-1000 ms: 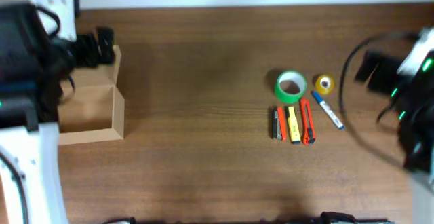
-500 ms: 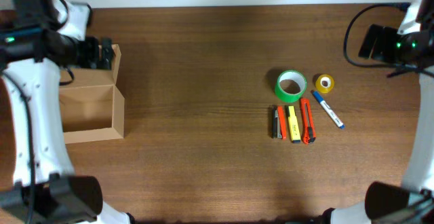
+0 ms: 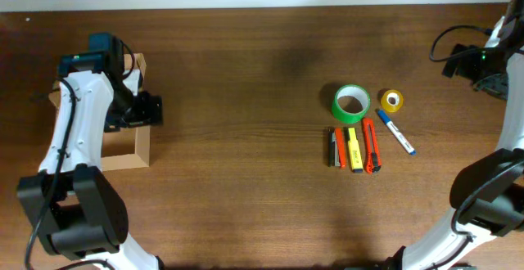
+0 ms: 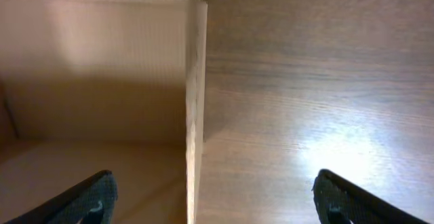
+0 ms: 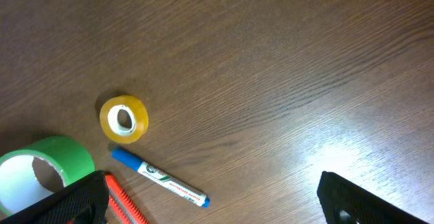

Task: Pack container
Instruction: 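Move the left gripper to the cardboard box's near edge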

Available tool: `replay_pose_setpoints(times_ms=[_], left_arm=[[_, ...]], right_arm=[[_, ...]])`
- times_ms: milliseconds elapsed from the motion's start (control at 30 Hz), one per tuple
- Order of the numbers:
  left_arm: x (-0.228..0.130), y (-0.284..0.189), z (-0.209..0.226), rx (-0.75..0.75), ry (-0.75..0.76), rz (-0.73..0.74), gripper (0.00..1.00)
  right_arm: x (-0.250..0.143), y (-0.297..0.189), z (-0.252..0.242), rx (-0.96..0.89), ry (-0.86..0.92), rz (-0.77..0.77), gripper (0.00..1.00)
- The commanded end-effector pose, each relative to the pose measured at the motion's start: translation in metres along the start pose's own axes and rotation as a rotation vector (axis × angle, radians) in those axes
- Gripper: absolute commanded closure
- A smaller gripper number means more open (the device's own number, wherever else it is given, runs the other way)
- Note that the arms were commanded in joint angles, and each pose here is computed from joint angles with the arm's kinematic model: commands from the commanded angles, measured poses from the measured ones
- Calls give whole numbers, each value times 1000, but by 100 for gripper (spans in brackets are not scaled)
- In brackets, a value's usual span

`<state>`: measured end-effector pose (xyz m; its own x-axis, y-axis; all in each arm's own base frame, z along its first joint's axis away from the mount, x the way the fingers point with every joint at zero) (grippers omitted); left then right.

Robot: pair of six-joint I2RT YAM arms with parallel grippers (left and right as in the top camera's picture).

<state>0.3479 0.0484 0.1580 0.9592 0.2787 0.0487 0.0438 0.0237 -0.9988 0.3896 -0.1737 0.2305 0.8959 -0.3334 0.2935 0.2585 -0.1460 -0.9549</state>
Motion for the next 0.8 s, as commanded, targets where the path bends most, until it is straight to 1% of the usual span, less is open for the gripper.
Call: replay_pose_setpoints(times_ms=[0, 67, 133, 200, 233, 267, 300, 333, 367, 400, 433, 633, 733, 767], left_arm=[[-2, 17, 7, 19, 41, 16, 7], [3, 28, 11, 16, 70, -14, 4], [7, 35, 15, 17, 81, -18, 3], [8, 47, 20, 15, 90, 12, 3], [8, 55, 22, 16, 96, 33, 4], [8, 62, 22, 17, 106, 52, 9], [8, 69, 22, 18, 106, 69, 31], [8, 75, 20, 6, 106, 86, 57], [7, 80, 19, -5, 106, 96, 76], [9, 81, 18, -8, 106, 90, 93], [11, 81, 18, -8, 106, 80, 98], [20, 76, 17, -16, 105, 44, 98], [40, 57, 9, -70, 93, -25, 98], [51, 40, 5, -79, 76, -65, 98]], right_arm=[[4, 1, -5, 36, 31, -11, 1], [4, 1, -9, 53, 45, -14, 1], [4, 1, -10, 53, 48, -14, 1], [4, 1, -10, 53, 48, -14, 1], [4, 1, -10, 53, 48, -14, 1], [4, 1, -10, 53, 48, -14, 1], [4, 1, -10, 53, 48, -14, 1], [3, 1, -10, 53, 48, -13, 1], [3, 1, -10, 53, 48, -10, 1], [2, 1, -10, 53, 48, -6, 1], [2, 1, -10, 53, 48, -6, 1], [2, 1, -8, 64, 47, -7, 1], [2, 1, -8, 64, 47, -7, 1], [2, 1, -8, 64, 47, -7, 1]])
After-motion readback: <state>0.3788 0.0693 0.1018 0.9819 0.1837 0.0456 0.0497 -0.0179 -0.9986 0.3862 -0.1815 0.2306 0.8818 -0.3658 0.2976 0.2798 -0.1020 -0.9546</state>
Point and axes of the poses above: each gripper's point midway between its finger pads, its own y axis out along the fingers, its own z axis along the line the jaws close on, x = y × z, the point moved 5 cm from there along -y, back along the fingers, and after that the axes turned 9 degrees about -y, right-handed, at the moved point
